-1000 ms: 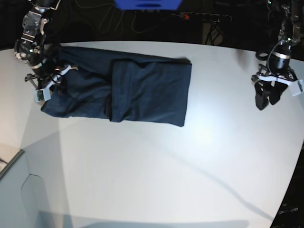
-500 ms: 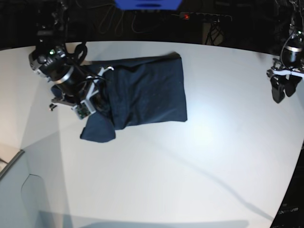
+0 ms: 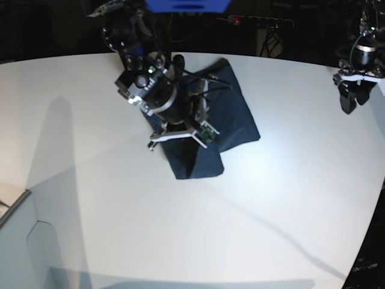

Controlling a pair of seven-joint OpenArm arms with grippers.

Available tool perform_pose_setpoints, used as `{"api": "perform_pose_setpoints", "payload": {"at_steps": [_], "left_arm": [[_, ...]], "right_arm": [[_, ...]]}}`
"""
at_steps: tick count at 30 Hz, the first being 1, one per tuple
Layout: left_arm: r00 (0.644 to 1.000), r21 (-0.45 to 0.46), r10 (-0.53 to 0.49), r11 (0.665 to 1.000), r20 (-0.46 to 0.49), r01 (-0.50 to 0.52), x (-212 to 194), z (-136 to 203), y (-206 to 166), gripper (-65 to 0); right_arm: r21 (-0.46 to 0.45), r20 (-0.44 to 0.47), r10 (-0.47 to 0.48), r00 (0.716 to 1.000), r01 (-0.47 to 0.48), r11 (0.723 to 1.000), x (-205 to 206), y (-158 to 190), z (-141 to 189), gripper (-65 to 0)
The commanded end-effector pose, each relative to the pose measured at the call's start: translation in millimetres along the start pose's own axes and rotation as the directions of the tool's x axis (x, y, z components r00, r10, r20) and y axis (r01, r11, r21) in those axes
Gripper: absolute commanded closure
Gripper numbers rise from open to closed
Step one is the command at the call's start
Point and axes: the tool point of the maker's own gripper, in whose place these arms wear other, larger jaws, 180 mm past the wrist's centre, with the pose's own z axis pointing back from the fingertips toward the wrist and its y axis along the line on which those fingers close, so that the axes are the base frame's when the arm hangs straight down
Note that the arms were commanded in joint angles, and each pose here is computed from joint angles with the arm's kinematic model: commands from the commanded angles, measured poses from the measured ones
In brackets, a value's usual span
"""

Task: Layout the t-shirt on the table in an organized manner, then fold the t-shirt properly
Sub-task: 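Lift the strip end with the right gripper and fold it over, then lay the folded end onto the bundle with the right gripper and release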

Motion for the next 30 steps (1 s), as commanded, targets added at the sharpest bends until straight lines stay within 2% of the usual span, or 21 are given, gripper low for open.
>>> {"api": "perform_pose_setpoints", "payload": {"at_steps": [1,4,9,14,17,21,26,27,30], "left_arm": [[1.0,-0.021,0.007,1.0,0.019,-0.006,2,0,-8,-34.0],[1.0,-0.059,0.031,0.998,0.0,-0.031,-10,-5,-26,-34.0],[0.999,-0.106,0.047,0.993,-0.026,-0.05,-23,-11,-48,-34.0],[0.988,-0.174,0.052,0.982,-0.148,-0.078,-70,-11,-79,-33.9],[0.981,-0.206,0.053,0.974,-0.188,-0.092,-87,-15,-95,-33.8],[0.979,-0.204,0.055,0.974,-0.195,-0.095,-90,-14,-95,-33.8],[0.979,-0.193,0.044,0.978,-0.198,-0.083,-89,-10,-87,-33.8],[0.981,-0.18,0.044,0.981,-0.188,-0.078,-85,-10,-82,-33.8],[0.985,-0.144,0.055,0.986,-0.163,-0.079,-77,-9,-67,-33.8]], "right_arm": [[-0.014,0.072,-0.015,0.997,0.016,1.0,23,-4,0,0.0],[-0.001,0.08,-0.012,0.997,0.012,1.0,27,1,-3,0.0],[0.057,0.106,0.044,0.993,-0.051,0.997,41,24,-7,0.0],[0.073,0.112,0.048,0.993,-0.057,0.996,44,31,-9,0.0],[0.096,0.123,0.065,0.99,-0.077,0.992,49,42,-9,0.0],[0.122,0.125,0.094,0.988,-0.109,0.987,52,51,-14,0.0],[0.139,0.073,0.103,0.992,-0.112,0.984,37,51,-26,0.0],[0.137,0.069,0.105,0.992,-0.114,0.984,37,49,-28,-1.0],[0.143,0.059,0.111,0.992,-0.118,0.983,33,50,-31,-10.6]]}}
